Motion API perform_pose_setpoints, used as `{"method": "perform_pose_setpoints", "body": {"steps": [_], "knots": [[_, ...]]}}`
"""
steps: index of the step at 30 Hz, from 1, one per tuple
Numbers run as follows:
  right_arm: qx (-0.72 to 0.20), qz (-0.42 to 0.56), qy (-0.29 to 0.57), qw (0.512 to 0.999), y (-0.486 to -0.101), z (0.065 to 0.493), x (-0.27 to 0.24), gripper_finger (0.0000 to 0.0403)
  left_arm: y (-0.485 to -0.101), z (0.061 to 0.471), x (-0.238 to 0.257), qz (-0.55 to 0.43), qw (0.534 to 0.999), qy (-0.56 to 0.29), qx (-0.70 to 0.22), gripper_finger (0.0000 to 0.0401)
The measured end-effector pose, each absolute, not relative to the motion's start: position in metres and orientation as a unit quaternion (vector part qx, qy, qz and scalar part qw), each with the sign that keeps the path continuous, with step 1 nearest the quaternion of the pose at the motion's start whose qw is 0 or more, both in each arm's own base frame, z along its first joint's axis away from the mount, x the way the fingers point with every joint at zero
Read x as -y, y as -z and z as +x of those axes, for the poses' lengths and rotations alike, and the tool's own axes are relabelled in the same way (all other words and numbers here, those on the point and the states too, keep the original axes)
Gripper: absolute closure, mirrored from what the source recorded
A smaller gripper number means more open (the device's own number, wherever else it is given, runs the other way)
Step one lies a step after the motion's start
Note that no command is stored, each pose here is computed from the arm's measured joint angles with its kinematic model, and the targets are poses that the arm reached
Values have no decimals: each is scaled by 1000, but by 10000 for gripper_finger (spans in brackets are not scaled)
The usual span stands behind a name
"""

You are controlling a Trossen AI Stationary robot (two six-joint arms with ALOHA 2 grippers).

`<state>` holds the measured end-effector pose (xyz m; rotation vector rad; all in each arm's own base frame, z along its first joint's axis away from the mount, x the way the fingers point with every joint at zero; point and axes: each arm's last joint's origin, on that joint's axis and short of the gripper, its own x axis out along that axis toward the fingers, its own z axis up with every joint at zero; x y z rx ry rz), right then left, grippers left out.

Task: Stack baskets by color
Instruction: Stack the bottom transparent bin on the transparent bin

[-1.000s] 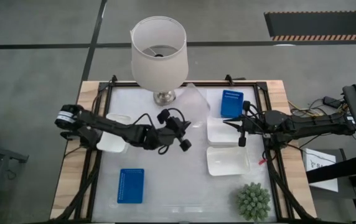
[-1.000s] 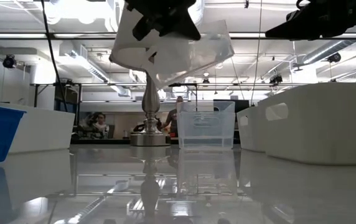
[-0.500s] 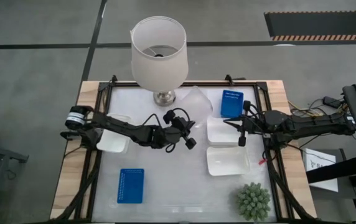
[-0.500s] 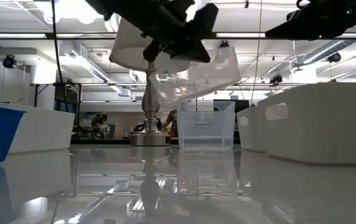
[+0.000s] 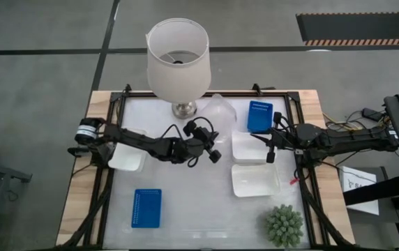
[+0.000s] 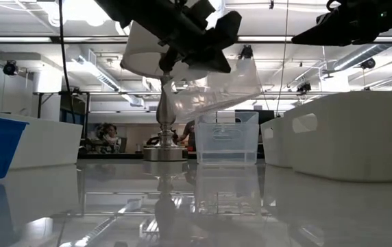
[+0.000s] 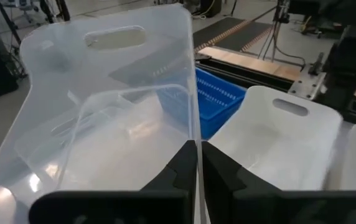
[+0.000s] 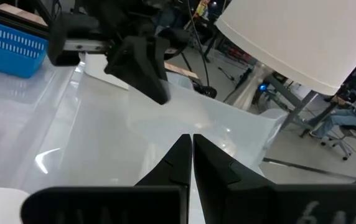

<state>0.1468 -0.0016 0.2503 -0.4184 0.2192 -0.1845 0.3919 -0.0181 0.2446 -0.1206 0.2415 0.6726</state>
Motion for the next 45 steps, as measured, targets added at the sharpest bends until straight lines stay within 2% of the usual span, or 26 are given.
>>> {"method": "perform_pose_setpoints", "body": {"steps": [4,12,18,34,45], "knots": [[-108,-207,91,968,-250,147,2,394,-244,392,11,-67,934,-331,-118,390],[-108,-207,91,968,-250,147,2,394,-245,393,7,-78,933,-331,-114,332],[-108,-207,91,968,-250,147,2,394,-246,393,7,-79,934,-331,-114,305],[-108,-207,91,968,-250,147,2,394,-265,385,11,-61,946,-301,-103,300],[-109,-207,91,968,-250,147,2,394,-281,373,30,-11,959,-259,-118,300]]}}
